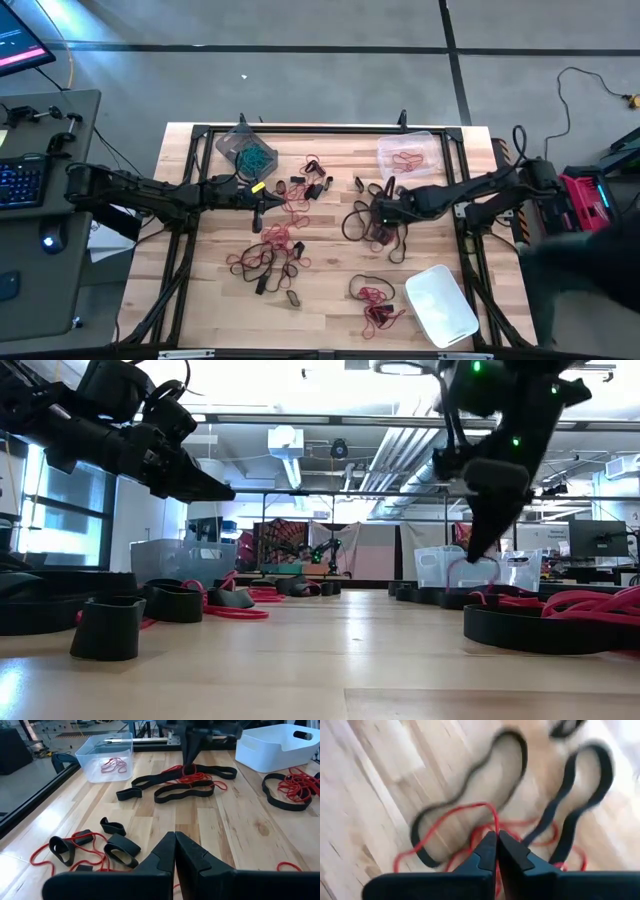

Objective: Sort rubber bands into baskets
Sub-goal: Put the red rubber band into the transparent bin

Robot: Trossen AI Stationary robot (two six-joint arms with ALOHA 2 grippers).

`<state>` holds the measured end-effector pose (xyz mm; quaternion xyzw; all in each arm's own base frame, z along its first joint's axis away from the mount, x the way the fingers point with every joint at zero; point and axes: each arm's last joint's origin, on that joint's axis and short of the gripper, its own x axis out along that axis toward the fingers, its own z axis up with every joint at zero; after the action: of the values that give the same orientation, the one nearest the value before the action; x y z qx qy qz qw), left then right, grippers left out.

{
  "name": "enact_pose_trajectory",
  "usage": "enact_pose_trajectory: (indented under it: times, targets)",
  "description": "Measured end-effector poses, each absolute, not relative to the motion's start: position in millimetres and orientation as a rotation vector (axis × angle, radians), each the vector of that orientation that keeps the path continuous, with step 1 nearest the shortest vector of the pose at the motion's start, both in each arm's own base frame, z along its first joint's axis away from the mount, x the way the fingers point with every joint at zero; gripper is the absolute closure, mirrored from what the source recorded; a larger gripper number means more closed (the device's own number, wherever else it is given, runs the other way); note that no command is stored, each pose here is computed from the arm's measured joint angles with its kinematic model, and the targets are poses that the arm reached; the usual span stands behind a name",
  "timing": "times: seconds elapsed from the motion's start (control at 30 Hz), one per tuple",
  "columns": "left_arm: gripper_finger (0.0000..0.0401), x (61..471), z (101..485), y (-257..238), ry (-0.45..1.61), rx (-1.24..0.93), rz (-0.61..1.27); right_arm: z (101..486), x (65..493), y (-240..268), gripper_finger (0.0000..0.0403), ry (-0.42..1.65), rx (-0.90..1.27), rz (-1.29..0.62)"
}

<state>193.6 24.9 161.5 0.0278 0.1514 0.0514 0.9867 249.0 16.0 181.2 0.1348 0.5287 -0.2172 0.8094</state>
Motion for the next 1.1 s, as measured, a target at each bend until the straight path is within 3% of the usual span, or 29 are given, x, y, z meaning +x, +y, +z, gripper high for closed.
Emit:
enact_pose_trajectory:
  times: [0.7, 1.1]
  targets:
    - [0.0401, 193.6, 161.4, 24.9, 0.304, 0.049, 0.104, 239.4, 258.8, 6.7, 0.0402, 0.883, -0.104, -0.936]
    - [0.0401, 193.6, 161.4, 24.9, 0.304, 0.049, 0.104, 243.7, 235.9, -27.2, 0.0403, 0.836, -0.155, -1.311]
